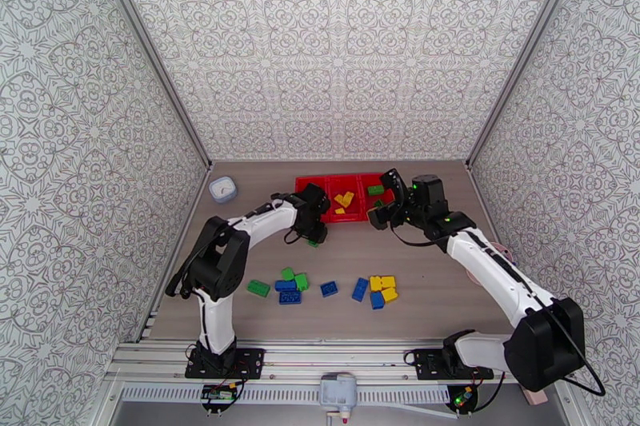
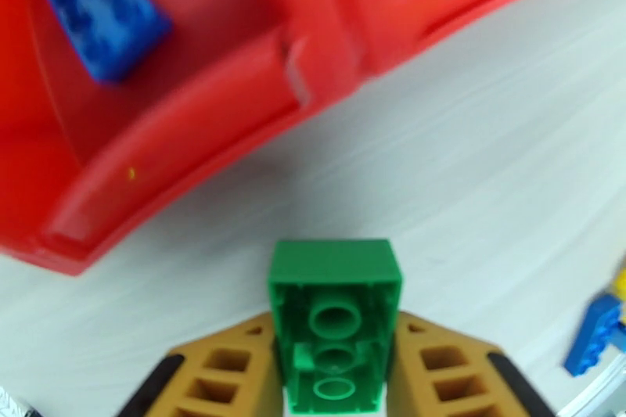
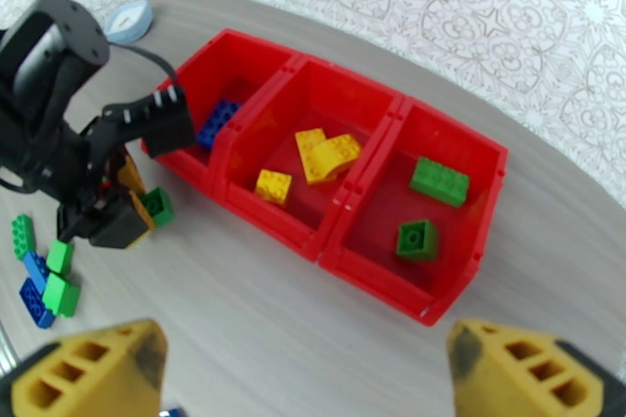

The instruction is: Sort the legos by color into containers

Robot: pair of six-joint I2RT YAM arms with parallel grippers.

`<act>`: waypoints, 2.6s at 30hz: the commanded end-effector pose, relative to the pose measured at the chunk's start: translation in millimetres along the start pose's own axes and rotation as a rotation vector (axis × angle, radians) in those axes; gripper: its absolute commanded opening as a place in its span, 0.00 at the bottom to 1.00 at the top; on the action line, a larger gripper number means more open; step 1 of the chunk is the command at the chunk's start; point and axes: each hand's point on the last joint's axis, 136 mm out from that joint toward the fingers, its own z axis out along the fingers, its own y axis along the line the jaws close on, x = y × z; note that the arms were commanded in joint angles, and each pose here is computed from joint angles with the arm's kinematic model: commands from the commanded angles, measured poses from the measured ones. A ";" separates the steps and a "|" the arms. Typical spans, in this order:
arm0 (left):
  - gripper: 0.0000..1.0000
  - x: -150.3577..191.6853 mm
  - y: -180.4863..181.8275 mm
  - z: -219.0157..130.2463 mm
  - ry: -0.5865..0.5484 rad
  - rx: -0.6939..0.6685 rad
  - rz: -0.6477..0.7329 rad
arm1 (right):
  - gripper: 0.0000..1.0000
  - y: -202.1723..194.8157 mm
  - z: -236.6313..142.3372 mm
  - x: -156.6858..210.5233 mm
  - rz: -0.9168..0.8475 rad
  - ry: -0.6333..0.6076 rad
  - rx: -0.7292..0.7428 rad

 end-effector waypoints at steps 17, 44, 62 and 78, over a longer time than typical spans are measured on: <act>0.34 -169.0 -108.5 -48.1 -0.631 0.192 0.238 | 0.99 -7.6 -27.8 6.4 0.091 -0.110 0.030; 0.50 -248.5 -119.9 18.4 -0.638 0.143 0.249 | 0.99 -15.9 -42.3 21.5 0.064 -0.059 0.102; 0.90 -161.2 -82.6 -72.4 -0.611 0.046 0.104 | 1.00 38.0 -16.4 20.8 -0.119 -0.028 -0.109; 1.00 -9.2 49.1 -106.9 -0.463 -0.179 -0.435 | 0.99 186.4 32.0 77.0 -0.684 0.176 -0.532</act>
